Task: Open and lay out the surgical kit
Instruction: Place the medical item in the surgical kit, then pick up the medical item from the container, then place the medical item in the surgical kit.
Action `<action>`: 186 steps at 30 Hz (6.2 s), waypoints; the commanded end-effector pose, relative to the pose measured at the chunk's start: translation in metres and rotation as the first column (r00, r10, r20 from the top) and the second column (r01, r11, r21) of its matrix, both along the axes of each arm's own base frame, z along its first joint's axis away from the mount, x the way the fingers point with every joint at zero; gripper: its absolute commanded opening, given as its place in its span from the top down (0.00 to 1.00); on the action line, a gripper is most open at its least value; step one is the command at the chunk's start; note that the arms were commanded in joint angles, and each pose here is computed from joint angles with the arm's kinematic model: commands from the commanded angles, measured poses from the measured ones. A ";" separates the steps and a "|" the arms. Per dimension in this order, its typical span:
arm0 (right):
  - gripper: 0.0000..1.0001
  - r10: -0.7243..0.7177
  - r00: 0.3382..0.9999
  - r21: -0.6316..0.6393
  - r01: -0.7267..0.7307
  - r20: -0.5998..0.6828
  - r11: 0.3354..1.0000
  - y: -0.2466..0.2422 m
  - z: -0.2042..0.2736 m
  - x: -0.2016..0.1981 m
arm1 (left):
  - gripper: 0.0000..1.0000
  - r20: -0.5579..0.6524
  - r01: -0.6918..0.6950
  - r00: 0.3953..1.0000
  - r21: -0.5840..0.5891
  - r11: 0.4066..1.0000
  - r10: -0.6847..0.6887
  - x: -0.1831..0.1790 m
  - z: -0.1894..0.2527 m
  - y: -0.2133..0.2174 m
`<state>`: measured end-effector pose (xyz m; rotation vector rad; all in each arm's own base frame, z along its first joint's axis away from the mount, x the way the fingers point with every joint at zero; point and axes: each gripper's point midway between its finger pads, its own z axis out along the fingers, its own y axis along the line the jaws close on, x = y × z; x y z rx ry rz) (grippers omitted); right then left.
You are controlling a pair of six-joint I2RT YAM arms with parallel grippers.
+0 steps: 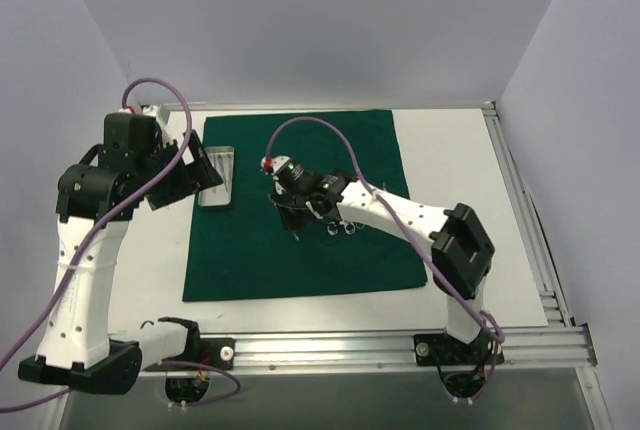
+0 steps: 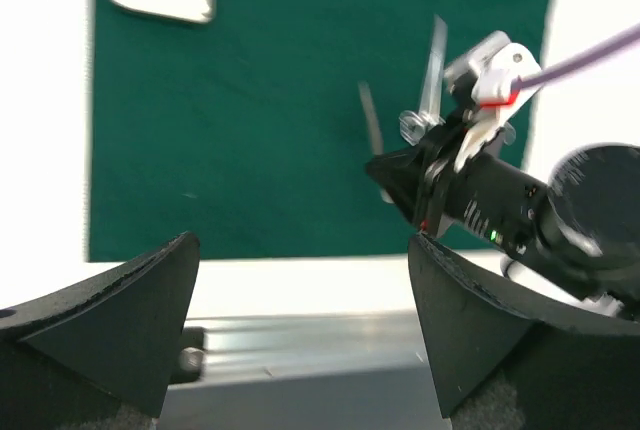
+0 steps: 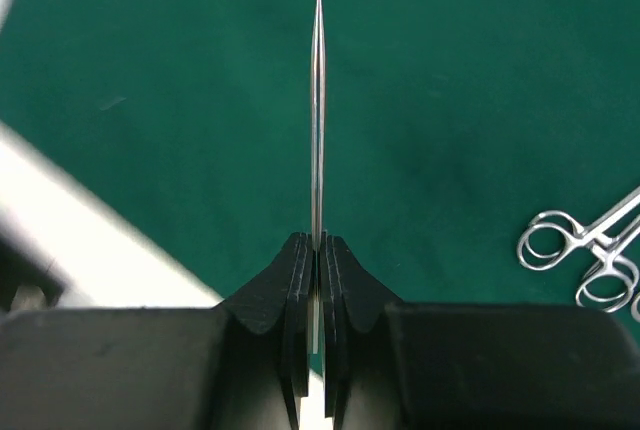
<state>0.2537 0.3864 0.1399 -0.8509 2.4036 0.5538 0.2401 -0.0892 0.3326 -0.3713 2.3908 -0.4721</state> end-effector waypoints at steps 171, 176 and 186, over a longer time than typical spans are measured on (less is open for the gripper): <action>0.63 0.058 0.968 0.428 0.053 -0.243 0.902 0.067 0.130 0.011 | 0.98 -0.105 -0.032 0.995 -0.322 0.946 -0.002 0.075 -0.046 -0.065; 0.72 0.051 0.968 0.397 0.053 -0.246 0.916 0.065 0.124 0.007 | 0.98 -0.081 -0.021 0.997 -0.322 0.946 -0.006 0.072 -0.037 -0.068; 1.00 -0.048 0.977 0.315 0.112 -0.206 0.943 0.050 0.109 0.017 | 0.52 -0.085 -0.007 0.996 -0.337 0.942 -0.023 0.059 -0.041 -0.069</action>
